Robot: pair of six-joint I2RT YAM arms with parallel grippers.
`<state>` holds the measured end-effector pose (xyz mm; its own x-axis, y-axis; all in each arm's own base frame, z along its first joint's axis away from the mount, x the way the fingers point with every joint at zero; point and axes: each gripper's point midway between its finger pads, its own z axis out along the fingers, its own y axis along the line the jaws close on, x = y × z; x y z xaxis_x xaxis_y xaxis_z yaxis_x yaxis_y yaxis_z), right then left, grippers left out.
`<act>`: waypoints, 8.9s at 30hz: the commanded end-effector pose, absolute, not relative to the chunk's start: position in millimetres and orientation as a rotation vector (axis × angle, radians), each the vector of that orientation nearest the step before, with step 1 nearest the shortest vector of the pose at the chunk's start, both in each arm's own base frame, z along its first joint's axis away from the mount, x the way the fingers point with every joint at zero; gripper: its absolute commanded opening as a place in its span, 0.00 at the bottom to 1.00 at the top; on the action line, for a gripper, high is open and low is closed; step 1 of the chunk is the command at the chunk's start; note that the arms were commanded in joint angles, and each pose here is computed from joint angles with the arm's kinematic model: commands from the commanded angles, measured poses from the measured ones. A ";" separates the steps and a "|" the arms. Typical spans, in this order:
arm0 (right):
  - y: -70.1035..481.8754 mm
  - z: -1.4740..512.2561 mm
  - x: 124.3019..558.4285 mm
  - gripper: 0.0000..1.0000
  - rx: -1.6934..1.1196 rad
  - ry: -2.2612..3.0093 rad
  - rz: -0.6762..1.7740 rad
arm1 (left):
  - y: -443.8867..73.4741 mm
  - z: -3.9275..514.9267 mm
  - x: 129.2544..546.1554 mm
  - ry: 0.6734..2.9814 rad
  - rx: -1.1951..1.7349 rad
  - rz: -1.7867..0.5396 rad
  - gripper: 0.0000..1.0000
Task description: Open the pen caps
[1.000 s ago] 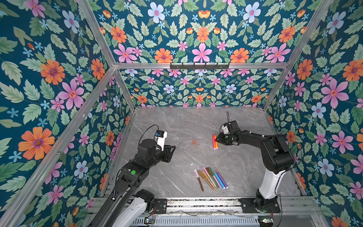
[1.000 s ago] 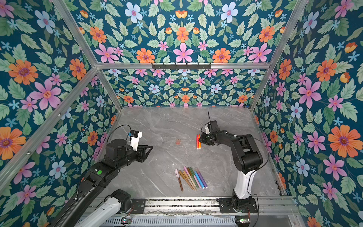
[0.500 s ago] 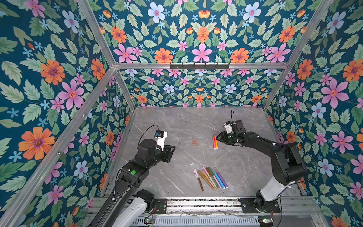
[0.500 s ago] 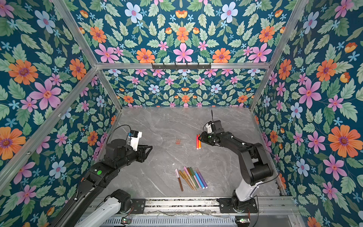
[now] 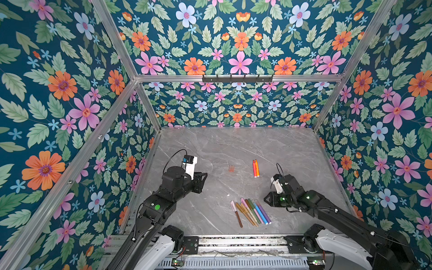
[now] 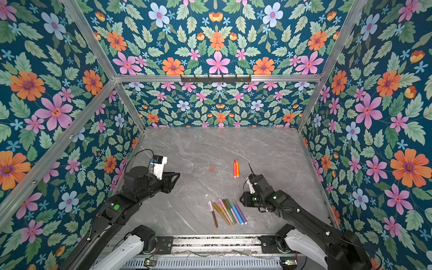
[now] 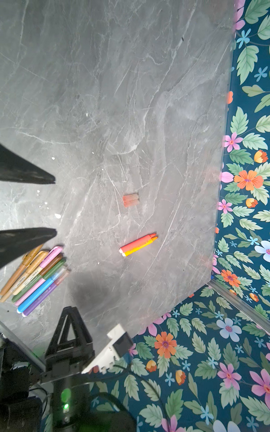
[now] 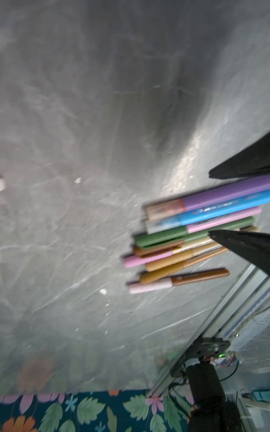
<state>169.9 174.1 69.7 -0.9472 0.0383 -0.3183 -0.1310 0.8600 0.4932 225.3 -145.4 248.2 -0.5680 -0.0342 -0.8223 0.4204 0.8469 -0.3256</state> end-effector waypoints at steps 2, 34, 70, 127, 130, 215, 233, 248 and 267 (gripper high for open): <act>167.1 54.5 147.4 0.33 0.009 2.766 0.758 | -144.0 254.5 229.4 2.067 0.280 -0.613 0.34; 157.4 25.1 125.0 0.26 -0.132 2.943 0.335 | -144.7 256.1 232.6 2.071 0.257 -0.622 0.39; 158.5 24.3 126.3 0.27 -0.122 2.940 0.260 | -167.5 253.8 250.0 2.049 0.139 -0.810 0.45; 198.2 75.9 147.9 0.13 -0.216 2.813 0.414 | -208.4 242.5 241.2 1.998 0.103 -1.185 0.48; 225.3 106.1 150.0 0.13 -0.294 2.715 0.638 | -226.1 236.2 236.0 1.979 0.098 -1.274 0.50; 292.2 167.7 159.5 0.00 -0.385 2.515 1.039 | -324.0 241.6 222.3 1.991 0.303 -1.501 0.00; 291.3 153.5 154.7 0.00 -0.352 2.511 1.019 | -267.6 257.2 303.4 1.980 0.153 -1.370 0.00; 253.8 137.9 154.6 0.00 -0.241 2.526 0.883 | -254.7 216.8 322.2 2.133 0.173 -1.190 0.00; 244.4 141.3 175.8 0.00 -0.221 2.519 0.889 | -251.7 123.5 375.0 2.431 0.180 -0.944 0.00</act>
<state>174.2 237.2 134.3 -0.8889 0.0186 -0.4578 -0.2593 0.8034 0.5361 372.9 -255.4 135.8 -0.8486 -0.0937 -0.5207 0.2995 0.7262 -0.6188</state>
